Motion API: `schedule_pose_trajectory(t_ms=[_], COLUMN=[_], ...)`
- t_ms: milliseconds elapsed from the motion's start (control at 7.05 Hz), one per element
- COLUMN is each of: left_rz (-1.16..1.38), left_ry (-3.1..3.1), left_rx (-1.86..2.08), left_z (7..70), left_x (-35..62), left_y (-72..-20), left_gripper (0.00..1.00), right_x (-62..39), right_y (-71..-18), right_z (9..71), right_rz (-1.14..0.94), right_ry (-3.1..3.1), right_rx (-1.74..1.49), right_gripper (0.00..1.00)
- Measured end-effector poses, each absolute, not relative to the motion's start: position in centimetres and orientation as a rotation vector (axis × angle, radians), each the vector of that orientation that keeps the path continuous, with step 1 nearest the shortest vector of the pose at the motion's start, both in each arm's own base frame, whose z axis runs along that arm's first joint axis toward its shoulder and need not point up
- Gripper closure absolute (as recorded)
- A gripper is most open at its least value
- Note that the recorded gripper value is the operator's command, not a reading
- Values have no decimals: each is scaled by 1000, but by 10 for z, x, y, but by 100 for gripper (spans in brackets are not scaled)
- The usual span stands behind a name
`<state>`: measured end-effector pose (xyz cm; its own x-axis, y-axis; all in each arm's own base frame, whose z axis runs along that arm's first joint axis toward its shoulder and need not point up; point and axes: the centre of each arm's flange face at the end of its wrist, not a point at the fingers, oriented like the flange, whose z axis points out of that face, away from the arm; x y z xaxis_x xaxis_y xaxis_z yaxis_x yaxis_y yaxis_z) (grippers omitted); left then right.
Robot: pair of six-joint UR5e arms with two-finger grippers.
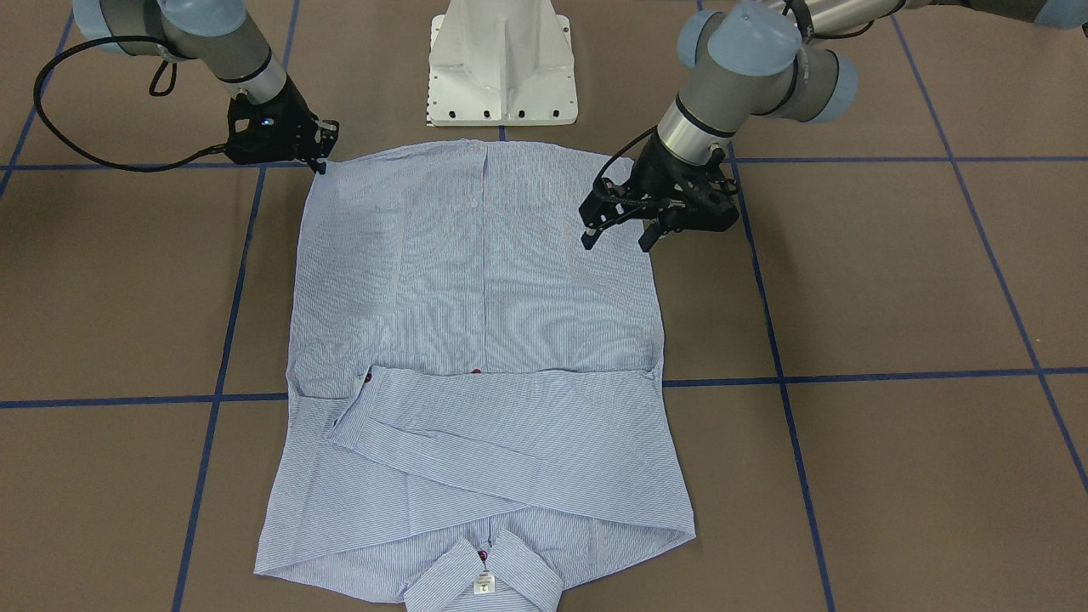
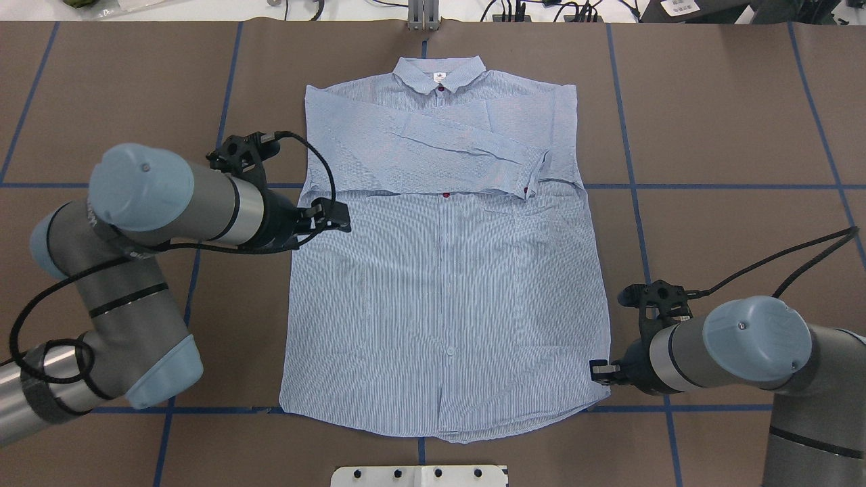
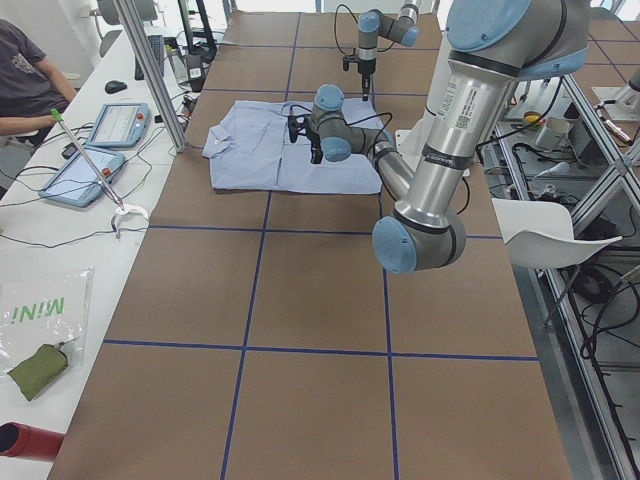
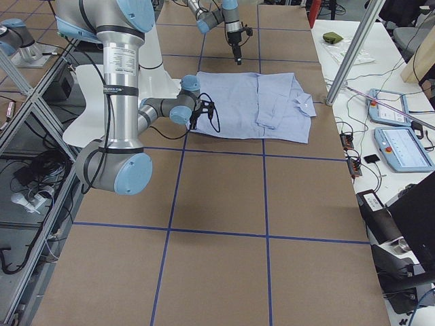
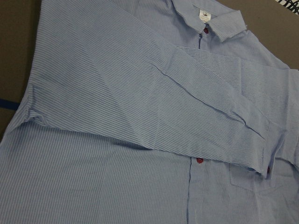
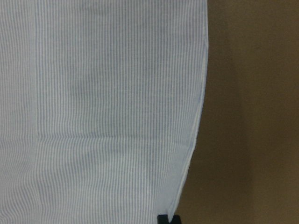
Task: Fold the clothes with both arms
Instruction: 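Move both grippers to the bottom hem corners nearest the robot, then grasp the bottom hem corners with both grippers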
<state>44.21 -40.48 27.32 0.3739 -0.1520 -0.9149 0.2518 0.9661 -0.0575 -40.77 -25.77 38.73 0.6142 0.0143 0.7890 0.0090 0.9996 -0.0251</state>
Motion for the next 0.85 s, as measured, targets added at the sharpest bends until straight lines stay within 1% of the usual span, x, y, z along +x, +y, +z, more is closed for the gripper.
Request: schedule_pose_trajectory(t_ms=[284,567,709,851], left_rz=[-262,-269,-270,-267], left_ry=[1083,1012,991,976], left_rx=[47,-2,-17,-26], left_z=[322,345,347,346], left_x=[454,478,484,488], left_y=[-339,-291,-280,-273], left_gripper=[8,22,30,36], right_x=[-405,-400,-397,-395], right_y=[-258,-261,-263,-265], right_z=[378,370,368,368], right_rz=[10,16,20,22], right_ry=[-930,-946,-951,-954], right_rx=[-26,-19,-21,-27], right_gripper=[100,100,100,100])
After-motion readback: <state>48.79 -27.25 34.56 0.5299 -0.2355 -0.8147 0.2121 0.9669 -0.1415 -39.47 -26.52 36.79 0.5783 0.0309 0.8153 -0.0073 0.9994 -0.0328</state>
